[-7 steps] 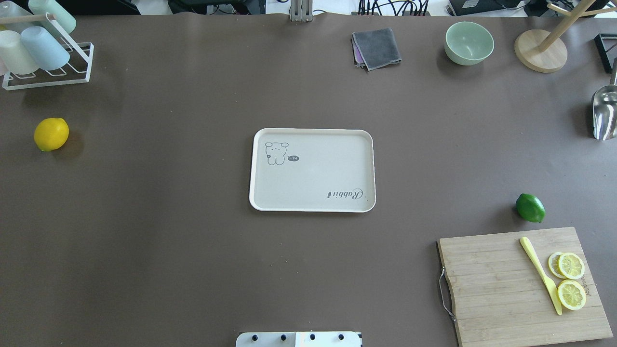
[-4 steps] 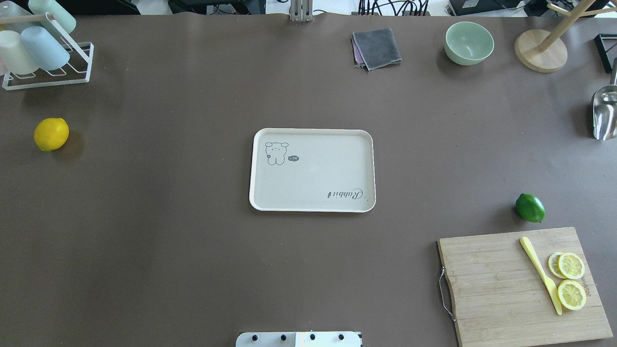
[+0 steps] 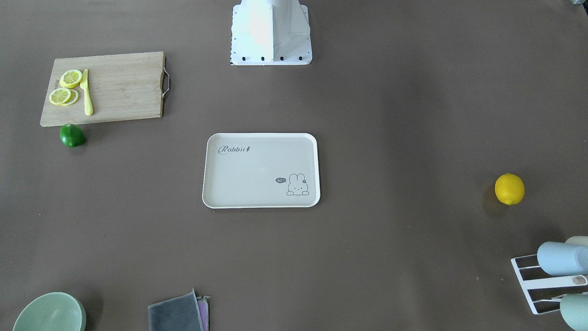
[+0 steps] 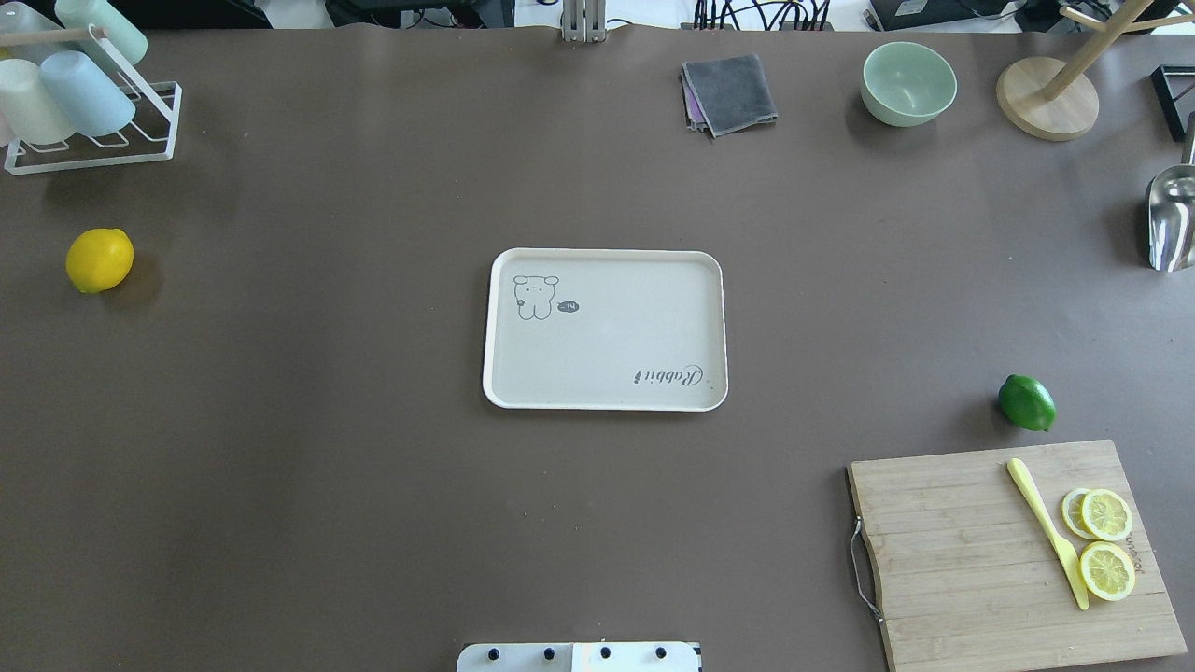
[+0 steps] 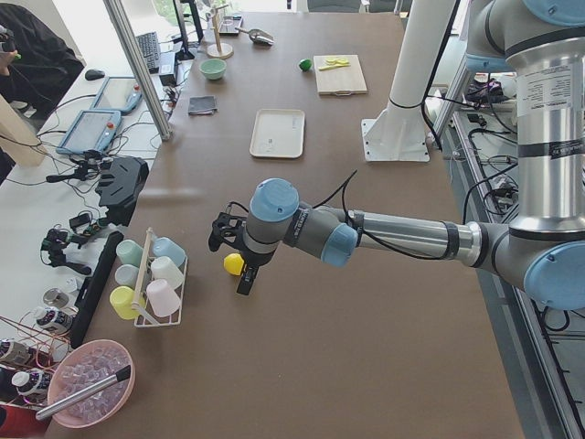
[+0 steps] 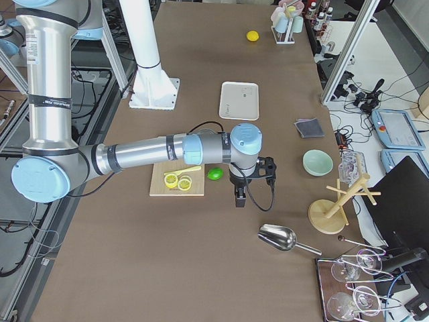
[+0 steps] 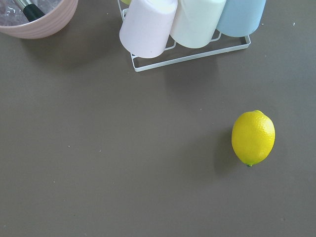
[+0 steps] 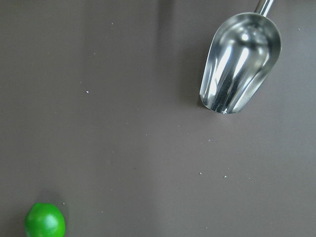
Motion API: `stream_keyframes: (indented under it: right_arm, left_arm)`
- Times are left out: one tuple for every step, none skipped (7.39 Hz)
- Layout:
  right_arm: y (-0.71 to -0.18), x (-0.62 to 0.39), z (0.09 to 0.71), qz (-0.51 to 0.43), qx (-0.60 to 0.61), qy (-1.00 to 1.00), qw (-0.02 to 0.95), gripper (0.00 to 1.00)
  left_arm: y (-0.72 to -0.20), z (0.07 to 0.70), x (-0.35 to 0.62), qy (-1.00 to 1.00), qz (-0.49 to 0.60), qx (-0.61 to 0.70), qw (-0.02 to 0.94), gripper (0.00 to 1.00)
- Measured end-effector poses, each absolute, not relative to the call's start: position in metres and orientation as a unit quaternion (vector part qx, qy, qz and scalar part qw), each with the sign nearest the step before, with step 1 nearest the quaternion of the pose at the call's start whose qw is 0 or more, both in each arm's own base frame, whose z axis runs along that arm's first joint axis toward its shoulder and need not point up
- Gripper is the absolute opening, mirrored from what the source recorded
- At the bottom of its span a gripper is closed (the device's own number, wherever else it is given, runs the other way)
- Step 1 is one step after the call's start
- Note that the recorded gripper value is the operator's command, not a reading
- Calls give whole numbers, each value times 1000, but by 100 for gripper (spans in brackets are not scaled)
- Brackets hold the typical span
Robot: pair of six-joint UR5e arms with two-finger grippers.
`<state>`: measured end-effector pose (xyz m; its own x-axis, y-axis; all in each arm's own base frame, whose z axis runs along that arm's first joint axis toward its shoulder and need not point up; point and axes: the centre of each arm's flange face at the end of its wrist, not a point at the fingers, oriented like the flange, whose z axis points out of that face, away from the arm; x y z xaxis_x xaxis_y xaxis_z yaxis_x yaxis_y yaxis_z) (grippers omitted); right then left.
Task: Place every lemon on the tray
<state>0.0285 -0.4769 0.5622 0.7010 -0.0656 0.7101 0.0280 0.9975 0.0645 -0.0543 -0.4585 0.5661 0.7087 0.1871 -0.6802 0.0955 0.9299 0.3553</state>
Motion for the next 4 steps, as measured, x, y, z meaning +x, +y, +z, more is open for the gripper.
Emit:
stream_keyframes:
  right_arm:
    - [-479,25,560,-29,25,-386,922,100]
    - [-479,22,562,-31,22,-388,921,100]
    - [-480,18,564,-33,20,-389,920,100]
    - [-482,12,563,-39,20,-391,919,100]
  left_arm:
    - [-459,566,-53,382,35,204,901,98]
    - [-461,569,-51,383,39,209,899,98]
    - [-462,567,-48,386,42,211,897,98]
    - [-465,561,-46,390,46,216,894,98]
